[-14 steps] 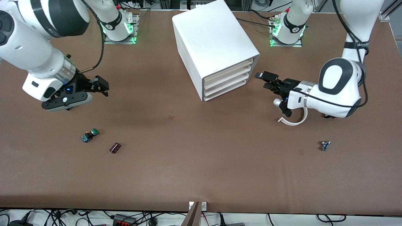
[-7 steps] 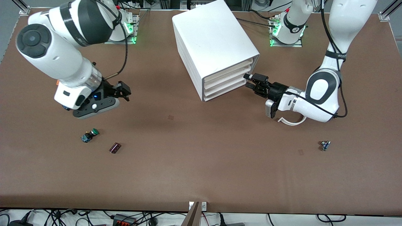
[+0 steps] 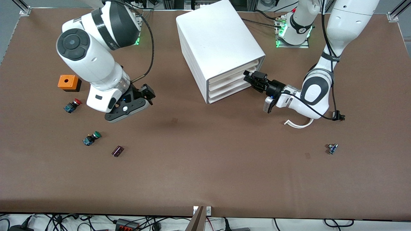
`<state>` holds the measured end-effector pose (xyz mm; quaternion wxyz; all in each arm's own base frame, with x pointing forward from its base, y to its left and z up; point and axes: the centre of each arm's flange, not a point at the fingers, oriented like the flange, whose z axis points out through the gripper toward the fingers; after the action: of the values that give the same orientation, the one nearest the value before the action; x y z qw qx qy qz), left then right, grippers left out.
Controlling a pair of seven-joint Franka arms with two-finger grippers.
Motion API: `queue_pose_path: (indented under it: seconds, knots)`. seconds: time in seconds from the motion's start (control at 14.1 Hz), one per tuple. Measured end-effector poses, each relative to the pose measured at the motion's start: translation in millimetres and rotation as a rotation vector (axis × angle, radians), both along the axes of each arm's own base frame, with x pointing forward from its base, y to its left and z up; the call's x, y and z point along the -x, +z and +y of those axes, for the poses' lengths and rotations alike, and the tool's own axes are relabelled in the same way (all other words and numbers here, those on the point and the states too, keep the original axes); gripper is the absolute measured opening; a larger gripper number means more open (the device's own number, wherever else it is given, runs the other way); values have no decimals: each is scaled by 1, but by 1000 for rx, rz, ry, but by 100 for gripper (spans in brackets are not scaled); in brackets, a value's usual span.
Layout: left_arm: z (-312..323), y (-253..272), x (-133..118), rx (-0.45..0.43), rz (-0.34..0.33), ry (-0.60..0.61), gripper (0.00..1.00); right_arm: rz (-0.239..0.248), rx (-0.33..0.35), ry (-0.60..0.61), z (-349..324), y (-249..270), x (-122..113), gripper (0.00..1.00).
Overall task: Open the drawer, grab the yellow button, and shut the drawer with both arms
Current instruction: 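Grasp the lowest drawer's front edge with the left gripper, then pull the drawer open with the left gripper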
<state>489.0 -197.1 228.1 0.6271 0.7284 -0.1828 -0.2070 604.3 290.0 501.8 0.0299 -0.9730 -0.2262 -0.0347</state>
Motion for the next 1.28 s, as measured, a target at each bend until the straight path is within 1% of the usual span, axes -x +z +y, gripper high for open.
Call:
queue_pose_path:
  seconds: [0.07, 0.21, 0.35, 0.42, 0.5, 0.57, 0.64, 0.71, 0.78, 0.92, 1.06, 1.28]
  knots:
    - [0, -4, 5, 4, 6, -3, 52, -1, 0, 5, 3, 0, 0, 100]
    - [-7, -9, 17, 25, 25, -12, 49, -5, -3, 13, 11, 1, 1, 100]
    - [-20, -11, 27, 44, 42, -23, 47, -9, -8, -3, 21, 4, 5, 100]
    - [-22, -12, 30, 52, 40, -27, 42, -10, -10, -11, 27, 5, 8, 100]
    - [-23, -12, 31, 61, 29, -29, 42, -10, -12, -23, 32, 6, 10, 100]
    - [-22, -12, 32, 69, 17, -30, 36, -10, -14, -31, 35, 7, 12, 100]
    - [-21, -13, 32, 75, 9, -29, 24, -10, -15, -37, 37, 7, 13, 100]
    - [-22, -11, 32, 85, 6, -30, 14, -11, -16, -40, 38, 8, 13, 100]
    - [-21, -11, 31, 85, 0, -28, 10, -11, -16, -42, 37, 8, 13, 100]
    - [-20, -11, 30, 84, -3, -25, 10, -12, -17, -46, 37, 8, 13, 100]
    - [-14, -9, 22, 80, -16, -12, 10, -6, -36, -55, 38, 9, 13, 100]
    - [4, -6, -6, 63, -49, 9, 10, -6, -77, -69, 42, 19, 11, 100]
